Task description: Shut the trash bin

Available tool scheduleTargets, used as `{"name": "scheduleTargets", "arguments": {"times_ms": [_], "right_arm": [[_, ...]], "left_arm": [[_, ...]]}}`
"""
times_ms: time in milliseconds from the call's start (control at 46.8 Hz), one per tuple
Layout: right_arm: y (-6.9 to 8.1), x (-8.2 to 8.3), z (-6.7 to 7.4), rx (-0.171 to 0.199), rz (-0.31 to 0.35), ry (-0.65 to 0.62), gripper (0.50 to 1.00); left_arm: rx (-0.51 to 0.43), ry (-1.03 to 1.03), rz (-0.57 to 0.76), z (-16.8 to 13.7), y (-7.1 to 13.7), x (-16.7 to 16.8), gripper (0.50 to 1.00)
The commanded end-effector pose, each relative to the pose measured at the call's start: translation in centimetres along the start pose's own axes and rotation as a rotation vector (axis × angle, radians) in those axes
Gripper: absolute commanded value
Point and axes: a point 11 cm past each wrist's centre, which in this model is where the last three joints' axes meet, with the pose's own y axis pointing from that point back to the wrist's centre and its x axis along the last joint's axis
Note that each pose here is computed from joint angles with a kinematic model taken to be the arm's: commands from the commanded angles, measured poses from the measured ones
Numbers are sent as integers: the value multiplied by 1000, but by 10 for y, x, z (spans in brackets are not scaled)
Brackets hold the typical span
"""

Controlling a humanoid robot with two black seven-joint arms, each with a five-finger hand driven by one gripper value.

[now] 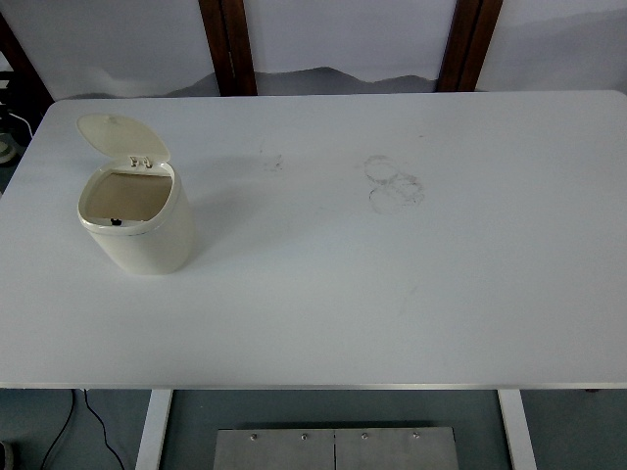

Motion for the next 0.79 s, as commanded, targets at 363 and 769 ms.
{"name": "scheduleTargets", "arguments": {"times_ms": [363,769], "right_arm": [[0,0,0,-1,-1,1,995],[0,0,1,-1,0,1,995]], "left_arm": [[72,-204,-29,53,-16,-17,1000],[-6,-333,-121,113,-51,-65,1000]]}}
